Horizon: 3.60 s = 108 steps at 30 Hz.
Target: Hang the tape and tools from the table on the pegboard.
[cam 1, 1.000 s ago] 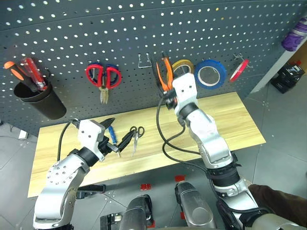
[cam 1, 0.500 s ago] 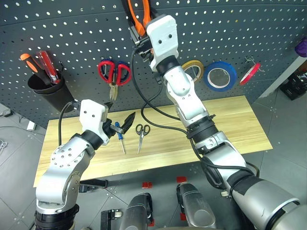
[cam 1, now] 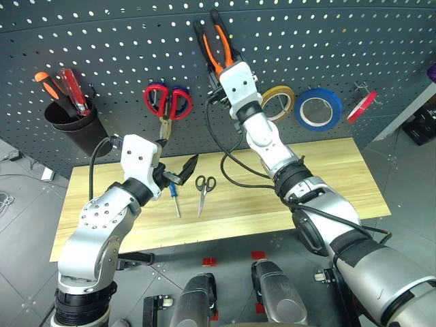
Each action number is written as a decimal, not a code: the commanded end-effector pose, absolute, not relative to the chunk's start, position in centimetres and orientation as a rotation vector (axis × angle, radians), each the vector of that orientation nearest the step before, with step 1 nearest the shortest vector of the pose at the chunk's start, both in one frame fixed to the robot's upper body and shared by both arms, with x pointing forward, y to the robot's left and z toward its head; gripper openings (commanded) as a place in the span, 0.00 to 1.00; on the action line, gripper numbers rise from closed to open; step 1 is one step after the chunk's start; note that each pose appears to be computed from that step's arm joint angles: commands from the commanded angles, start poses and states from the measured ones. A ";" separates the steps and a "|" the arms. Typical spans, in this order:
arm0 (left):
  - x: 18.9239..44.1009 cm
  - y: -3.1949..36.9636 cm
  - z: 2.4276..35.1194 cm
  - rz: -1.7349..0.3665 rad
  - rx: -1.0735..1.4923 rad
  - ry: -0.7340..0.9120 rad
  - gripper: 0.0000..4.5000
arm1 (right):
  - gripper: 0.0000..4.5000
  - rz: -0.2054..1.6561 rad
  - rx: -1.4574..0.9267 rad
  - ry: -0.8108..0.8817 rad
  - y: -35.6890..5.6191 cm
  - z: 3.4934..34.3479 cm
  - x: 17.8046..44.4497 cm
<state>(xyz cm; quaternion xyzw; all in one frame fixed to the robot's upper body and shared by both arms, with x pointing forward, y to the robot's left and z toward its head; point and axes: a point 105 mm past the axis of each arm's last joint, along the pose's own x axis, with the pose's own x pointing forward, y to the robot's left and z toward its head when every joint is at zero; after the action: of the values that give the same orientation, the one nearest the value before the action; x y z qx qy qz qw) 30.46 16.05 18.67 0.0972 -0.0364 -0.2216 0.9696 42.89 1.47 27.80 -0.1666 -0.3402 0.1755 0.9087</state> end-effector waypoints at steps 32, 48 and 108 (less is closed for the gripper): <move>34.7 15.0 4.4 -0.261 0.183 0.597 1.00 | 0.99 0.943 -0.227 -0.049 -1.3 17.5 33.1; 36.2 12.9 -0.9 -0.268 0.116 0.812 0.96 | 1.00 1.118 -0.301 0.131 -1.7 15.2 29.5; 33.4 17.2 21.0 0.022 0.446 -0.275 0.21 | 1.00 1.149 -0.565 -0.368 -3.7 23.3 31.6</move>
<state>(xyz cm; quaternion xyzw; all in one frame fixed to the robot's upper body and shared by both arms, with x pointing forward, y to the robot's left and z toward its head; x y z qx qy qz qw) 33.67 17.39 19.80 0.2262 -0.1096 0.0091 0.9679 31.95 -3.71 21.46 -0.2615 -0.1343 0.5404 0.7884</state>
